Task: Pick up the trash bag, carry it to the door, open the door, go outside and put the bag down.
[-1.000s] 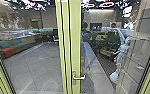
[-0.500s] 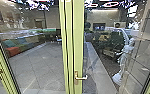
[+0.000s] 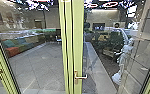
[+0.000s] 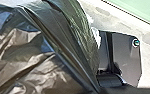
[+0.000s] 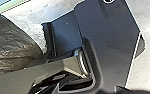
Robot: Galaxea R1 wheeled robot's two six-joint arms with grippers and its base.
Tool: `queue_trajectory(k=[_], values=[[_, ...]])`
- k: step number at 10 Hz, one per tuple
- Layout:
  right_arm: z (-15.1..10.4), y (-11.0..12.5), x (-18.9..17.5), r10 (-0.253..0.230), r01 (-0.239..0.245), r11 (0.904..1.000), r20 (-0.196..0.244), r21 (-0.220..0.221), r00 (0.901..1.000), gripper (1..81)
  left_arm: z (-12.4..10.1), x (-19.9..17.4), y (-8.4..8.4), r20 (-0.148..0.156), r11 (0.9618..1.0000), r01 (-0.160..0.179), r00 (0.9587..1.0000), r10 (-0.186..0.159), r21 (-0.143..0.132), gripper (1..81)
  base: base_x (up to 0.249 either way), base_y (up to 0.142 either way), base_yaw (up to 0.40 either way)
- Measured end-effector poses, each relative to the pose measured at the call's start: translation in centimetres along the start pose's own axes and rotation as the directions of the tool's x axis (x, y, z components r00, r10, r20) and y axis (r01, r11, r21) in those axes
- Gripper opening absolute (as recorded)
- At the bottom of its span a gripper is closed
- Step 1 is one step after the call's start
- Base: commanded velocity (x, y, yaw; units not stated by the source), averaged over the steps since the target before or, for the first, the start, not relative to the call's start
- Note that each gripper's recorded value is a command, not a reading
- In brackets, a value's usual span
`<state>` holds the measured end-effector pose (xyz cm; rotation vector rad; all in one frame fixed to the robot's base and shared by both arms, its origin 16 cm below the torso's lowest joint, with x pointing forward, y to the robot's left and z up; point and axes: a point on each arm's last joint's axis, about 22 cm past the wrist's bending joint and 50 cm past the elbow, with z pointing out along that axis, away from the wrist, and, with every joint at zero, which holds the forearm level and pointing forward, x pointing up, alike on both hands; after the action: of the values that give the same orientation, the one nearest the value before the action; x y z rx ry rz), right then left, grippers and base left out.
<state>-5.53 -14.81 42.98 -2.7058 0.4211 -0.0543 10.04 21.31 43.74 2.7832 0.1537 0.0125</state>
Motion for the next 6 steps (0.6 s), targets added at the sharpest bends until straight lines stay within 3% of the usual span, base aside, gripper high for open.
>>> queue_trajectory(k=[4,6], values=[[0.01,-0.03,0.14,0.000,0.000,1.0000,-0.001,0.000,1.0000,81.1,0.07,0.00,0.20,0.001,1.0000,-0.001,1.0000,0.001,-0.003,1.0,0.000,0.000,0.000],[-0.01,0.06,-0.11,0.001,-0.001,1.0000,0.001,0.000,1.0000,81.1,0.09,-0.48,0.08,0.005,1.0000,0.001,1.0000,-0.001,-0.001,1.0,0.108,0.000,0.000]])
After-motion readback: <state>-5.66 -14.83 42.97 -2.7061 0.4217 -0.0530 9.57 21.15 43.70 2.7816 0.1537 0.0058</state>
